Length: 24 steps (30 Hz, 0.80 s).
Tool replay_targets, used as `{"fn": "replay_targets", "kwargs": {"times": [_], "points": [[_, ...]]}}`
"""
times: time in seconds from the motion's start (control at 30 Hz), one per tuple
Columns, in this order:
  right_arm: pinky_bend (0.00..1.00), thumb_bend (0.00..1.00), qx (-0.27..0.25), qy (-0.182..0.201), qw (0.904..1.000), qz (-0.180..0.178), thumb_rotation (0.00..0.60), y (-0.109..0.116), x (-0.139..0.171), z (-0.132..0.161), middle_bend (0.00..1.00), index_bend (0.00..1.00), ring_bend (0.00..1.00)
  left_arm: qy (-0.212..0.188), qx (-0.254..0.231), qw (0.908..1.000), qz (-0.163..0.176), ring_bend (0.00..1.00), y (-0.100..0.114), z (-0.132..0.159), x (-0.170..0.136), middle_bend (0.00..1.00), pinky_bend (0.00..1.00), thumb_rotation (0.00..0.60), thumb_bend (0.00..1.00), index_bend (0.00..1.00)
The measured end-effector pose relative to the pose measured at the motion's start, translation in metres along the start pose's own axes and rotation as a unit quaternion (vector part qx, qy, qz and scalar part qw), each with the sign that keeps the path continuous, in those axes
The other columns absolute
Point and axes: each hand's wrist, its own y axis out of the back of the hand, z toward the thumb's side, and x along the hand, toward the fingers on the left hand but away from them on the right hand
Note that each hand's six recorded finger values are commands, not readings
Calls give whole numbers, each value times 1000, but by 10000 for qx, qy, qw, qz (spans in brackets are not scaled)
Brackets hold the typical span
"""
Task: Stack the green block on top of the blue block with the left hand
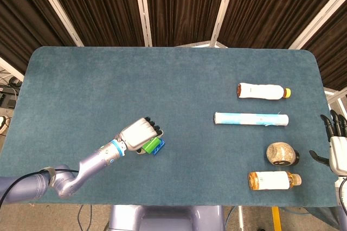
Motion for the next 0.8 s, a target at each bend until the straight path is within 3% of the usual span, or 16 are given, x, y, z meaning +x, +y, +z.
{"fn": "replay_targets", "kwargs": {"times": [0.8], "points": [[0,0,-36,-15,10000,-5,600,2,0,-2,0,92,0,-60,617,9978,-227,439,-12,16,20,490,358,600,0,527]]}}
